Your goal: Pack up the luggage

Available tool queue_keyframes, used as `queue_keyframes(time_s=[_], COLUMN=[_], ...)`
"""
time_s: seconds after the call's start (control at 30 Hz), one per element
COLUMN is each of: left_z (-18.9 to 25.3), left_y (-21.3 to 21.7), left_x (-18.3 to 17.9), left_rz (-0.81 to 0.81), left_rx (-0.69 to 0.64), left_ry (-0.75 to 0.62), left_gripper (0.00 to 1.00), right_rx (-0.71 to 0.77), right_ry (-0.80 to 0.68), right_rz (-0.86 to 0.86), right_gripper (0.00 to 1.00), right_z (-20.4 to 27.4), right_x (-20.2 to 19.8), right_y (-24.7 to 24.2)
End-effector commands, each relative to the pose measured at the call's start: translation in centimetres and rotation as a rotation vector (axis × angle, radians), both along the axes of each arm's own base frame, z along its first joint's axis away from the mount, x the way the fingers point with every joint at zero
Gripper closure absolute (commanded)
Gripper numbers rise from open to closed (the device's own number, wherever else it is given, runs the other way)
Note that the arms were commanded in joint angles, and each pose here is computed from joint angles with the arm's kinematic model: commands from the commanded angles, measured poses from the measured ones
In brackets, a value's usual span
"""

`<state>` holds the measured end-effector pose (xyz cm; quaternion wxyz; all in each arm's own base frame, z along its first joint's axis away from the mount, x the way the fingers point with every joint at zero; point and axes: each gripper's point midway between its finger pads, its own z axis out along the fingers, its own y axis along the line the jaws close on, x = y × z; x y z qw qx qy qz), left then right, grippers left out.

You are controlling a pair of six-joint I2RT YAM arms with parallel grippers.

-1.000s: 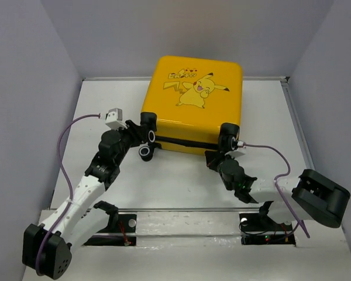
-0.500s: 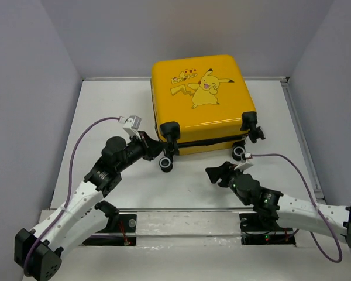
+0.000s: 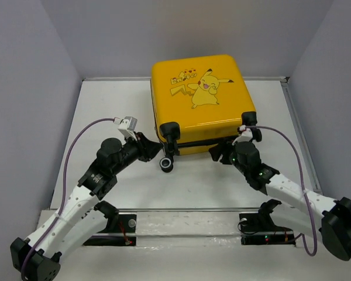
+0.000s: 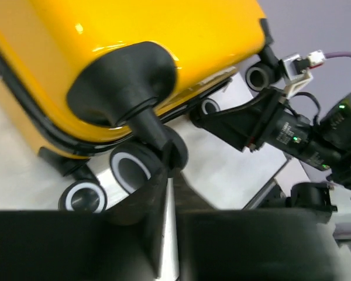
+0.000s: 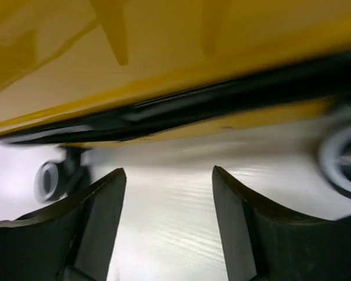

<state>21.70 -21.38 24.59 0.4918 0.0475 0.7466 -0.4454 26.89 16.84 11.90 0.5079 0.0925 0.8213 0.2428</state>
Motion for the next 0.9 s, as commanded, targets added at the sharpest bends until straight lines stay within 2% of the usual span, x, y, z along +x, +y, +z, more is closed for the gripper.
queue_keyframes(time_s=[0.0, 0.03, 0.1, 0.13, 0.17, 0.27, 0.37, 0.4, 0.47, 0.5, 0.57, 0.67, 0.73, 0.83, 0.87], left_z=[0.3, -0.5, -1.3, -2.0, -2.6, -2.4, -1.7, -1.5, -1.0, -1.1, -1.2, -1.9, -1.9, -2.0, -2.3], left_y=[2.8, 3.0, 2.8, 2.4, 2.2, 1.0, 0.0, -0.6, -1.4, -2.0, -2.7, -3.8, -4.1, -4.4, -4.5], left_x=[1.3, 1.0, 0.5, 0.0, -0.1, -0.6, -0.3, -0.3, -0.3, -0.4, -0.4, -0.1, 0.2, 0.8, 1.0], left_rz=[0.124, 0.119, 0.092, 0.060, 0.046, -0.009, -0.040, -0.060, -0.080, -0.095, -0.107, -0.117, -0.107, -0.086, -0.083], left_rx=[0.185, 0.209, 0.219, 0.215, 0.214, 0.173, 0.142, 0.139, 0.124, 0.123, 0.118, 0.128, 0.127, 0.111, 0.111], left_ry=[-0.024, -0.002, 0.015, 0.041, 0.058, 0.072, 0.073, 0.082, 0.082, 0.090, 0.097, 0.117, 0.117, 0.121, 0.130], left_gripper=[0.62, 0.39, 0.25, 0.21, 0.14, 0.09, 0.06, 0.05, 0.04, 0.04, 0.03, 0.02, 0.02, 0.02, 0.02], right_rx=[0.028, 0.023, -0.003, -0.030, -0.038, -0.048, -0.054, -0.086, -0.039, -0.058, -0.007, 0.021, 0.022, 0.004, -0.005], right_ry=[-0.002, -0.006, 0.012, 0.045, 0.009, -0.038, -0.081, -0.062, -0.072, -0.055, -0.058, -0.054, -0.045, -0.022, -0.016], right_rz=[0.422, 0.480, 0.513, 0.517, 0.502, 0.400, 0.155, 0.051, -0.031, -0.076, -0.147, -0.246, -0.284, -0.355, -0.383], right_gripper=[0.27, 0.25, 0.21, 0.20, 0.19, 0.20, 0.37, 0.60, 0.77, 0.86, 0.90, 0.89, 0.85, 0.73, 0.63], right_z=[3.1, 4.0, 4.5, 4.4, 6.3, 9.5, 11.2, 10.2, 10.1, 8.2, 7.7, 6.3, 5.5, 4.5, 4.1], right_x=[-1.8, -2.6, -3.4, -4.2, -4.0, -3.9, -3.1, -2.9, -3.5, -3.6, -4.0, -4.3, -4.5, -4.4, -4.3], right_y=[7.2, 8.5, 9.1, 8.8, 9.0, 6.6, 1.9, -0.3, -2.1, -3.2, -4.8, -6.9, -7.7, -9.0, -9.5])
